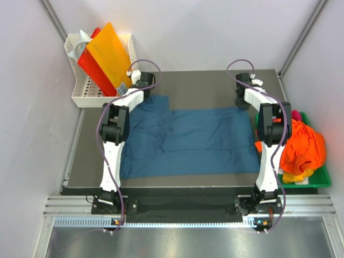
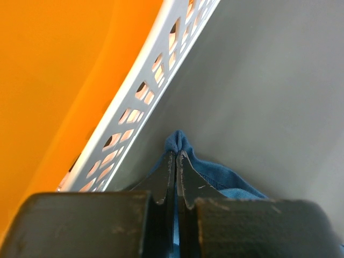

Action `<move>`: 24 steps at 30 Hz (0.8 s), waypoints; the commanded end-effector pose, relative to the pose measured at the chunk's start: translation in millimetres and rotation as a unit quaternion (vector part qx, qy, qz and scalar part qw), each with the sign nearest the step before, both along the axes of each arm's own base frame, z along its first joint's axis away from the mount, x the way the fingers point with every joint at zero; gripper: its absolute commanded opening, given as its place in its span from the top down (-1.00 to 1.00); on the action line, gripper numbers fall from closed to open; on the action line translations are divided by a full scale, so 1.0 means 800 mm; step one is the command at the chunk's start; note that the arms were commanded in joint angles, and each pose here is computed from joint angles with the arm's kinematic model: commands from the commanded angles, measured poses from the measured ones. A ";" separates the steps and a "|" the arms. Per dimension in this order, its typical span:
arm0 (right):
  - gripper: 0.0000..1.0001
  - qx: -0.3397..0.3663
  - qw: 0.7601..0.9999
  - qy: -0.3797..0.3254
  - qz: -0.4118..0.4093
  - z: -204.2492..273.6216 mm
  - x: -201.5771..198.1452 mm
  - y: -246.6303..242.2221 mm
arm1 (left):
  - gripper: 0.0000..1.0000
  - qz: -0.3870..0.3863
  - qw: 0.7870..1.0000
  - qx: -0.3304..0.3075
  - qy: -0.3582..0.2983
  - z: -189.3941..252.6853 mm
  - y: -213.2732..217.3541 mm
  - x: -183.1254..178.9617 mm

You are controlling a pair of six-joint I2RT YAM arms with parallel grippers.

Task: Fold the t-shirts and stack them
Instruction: Grap the side of the flattened tshirt furthest away from the robot with both arms

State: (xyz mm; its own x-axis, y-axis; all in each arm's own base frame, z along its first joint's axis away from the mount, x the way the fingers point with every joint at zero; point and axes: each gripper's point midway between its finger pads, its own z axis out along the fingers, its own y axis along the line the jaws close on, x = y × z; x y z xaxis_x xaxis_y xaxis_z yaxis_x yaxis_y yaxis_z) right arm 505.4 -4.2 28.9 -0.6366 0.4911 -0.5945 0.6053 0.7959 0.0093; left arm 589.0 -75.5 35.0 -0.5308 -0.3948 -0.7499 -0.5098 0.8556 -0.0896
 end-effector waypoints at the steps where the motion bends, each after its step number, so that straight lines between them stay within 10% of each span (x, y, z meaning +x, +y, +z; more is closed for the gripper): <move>1: 0.67 0.022 0.999 0.035 -0.011 -0.025 -0.014 0.000 | 1.00 -0.002 0.999 0.014 0.046 -0.006 0.007 -0.030; 6: 1.00 0.019 0.999 0.037 -0.012 -0.025 -0.018 -0.002 | 1.00 -0.001 0.999 0.013 0.045 -0.006 0.007 -0.030; 24: 1.00 0.005 0.995 -0.075 0.060 0.077 0.042 0.032 | 1.00 0.006 1.000 0.022 -0.006 0.065 0.014 -0.020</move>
State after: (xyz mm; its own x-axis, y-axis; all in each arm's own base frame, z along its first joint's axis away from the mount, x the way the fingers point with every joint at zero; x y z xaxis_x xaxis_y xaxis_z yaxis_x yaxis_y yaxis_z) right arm 505.7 2.5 32.3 -0.6734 0.4397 -0.5944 0.5524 0.8335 -0.0092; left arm 575.5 -70.5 37.0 -0.5642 -0.3780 -0.7341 -0.5165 0.8552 -0.0433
